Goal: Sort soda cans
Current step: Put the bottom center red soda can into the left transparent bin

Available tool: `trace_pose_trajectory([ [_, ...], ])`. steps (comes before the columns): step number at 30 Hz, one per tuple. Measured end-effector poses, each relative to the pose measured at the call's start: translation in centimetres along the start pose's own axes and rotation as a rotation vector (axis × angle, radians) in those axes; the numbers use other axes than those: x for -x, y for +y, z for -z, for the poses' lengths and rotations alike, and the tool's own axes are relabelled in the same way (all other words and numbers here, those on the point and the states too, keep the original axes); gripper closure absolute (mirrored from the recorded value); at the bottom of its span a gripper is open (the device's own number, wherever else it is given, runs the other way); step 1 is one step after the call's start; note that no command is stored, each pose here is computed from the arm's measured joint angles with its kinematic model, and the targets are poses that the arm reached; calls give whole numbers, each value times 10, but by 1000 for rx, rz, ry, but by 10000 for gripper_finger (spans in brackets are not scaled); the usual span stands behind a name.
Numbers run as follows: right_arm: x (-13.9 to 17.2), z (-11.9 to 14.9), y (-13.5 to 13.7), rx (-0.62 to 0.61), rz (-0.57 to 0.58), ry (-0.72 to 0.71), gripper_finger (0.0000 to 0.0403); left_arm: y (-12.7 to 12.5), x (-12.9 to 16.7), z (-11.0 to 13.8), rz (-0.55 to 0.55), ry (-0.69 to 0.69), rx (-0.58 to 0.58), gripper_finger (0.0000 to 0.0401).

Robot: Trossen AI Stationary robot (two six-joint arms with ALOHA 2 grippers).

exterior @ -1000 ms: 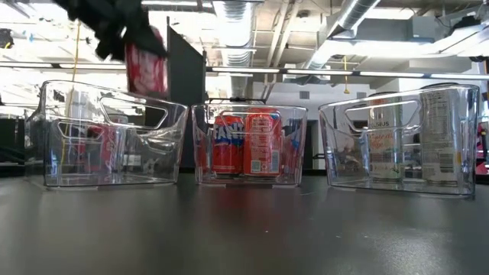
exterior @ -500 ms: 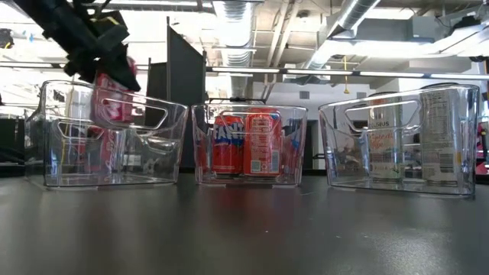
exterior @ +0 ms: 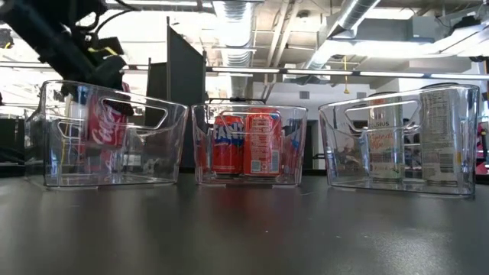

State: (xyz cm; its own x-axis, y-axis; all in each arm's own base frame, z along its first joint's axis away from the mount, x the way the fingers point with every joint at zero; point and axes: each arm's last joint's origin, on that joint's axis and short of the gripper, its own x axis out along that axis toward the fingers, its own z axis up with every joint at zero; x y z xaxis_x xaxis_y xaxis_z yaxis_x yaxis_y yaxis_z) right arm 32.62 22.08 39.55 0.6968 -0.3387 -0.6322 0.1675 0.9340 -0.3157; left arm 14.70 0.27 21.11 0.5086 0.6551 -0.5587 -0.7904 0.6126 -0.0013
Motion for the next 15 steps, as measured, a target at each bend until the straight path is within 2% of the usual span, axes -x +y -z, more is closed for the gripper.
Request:
trace_pose_trajectory([
  [9, 0, -2, 1, -14, -7, -12, 14, 6, -17, 19, -28, 2, 28, 115],
  [15, 0, -2, 1, -21, -10, -19, 14, 7, -24, 24, -38, -45, 52, 115],
])
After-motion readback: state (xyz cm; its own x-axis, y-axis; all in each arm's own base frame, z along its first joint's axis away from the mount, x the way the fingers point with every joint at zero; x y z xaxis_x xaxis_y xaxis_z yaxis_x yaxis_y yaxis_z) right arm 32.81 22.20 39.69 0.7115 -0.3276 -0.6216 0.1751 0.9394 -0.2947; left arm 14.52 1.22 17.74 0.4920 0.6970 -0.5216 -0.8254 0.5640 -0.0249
